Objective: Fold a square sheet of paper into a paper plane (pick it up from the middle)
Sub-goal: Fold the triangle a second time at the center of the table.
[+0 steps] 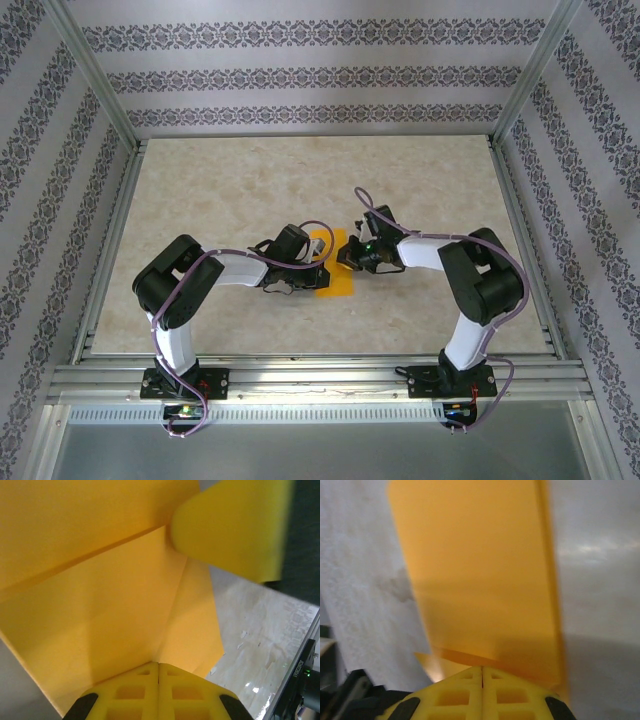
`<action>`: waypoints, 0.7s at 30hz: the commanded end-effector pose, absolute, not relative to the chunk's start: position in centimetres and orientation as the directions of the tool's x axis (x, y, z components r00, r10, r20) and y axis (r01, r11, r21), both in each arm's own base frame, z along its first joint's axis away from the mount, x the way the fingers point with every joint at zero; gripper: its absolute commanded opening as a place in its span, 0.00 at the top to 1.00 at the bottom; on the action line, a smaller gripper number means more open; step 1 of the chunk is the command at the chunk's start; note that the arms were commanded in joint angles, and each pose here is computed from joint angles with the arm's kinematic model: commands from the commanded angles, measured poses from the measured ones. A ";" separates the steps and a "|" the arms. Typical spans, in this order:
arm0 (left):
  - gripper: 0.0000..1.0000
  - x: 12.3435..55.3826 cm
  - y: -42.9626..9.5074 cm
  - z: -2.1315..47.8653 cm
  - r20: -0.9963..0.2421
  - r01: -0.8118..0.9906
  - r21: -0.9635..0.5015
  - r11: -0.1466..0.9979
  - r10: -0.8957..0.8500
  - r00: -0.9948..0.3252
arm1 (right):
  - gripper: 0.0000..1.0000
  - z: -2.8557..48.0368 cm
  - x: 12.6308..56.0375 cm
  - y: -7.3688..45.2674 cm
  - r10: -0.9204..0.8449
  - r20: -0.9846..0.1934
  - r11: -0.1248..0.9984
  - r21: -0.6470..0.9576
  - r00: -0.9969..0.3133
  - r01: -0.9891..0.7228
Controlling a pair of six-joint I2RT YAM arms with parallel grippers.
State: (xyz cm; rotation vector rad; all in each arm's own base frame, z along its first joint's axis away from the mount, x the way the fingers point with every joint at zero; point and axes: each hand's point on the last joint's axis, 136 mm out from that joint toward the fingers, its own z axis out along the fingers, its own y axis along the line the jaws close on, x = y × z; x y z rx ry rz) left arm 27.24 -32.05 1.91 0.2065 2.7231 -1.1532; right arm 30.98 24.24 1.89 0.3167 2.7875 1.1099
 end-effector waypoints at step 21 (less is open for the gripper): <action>0.98 29.3 -33.6 3.2 -0.130 0.081 -0.715 0.694 -0.018 -0.991 | 1.00 -1.6 29.2 21.6 0.267 0.011 0.785 0.578 -0.964 0.224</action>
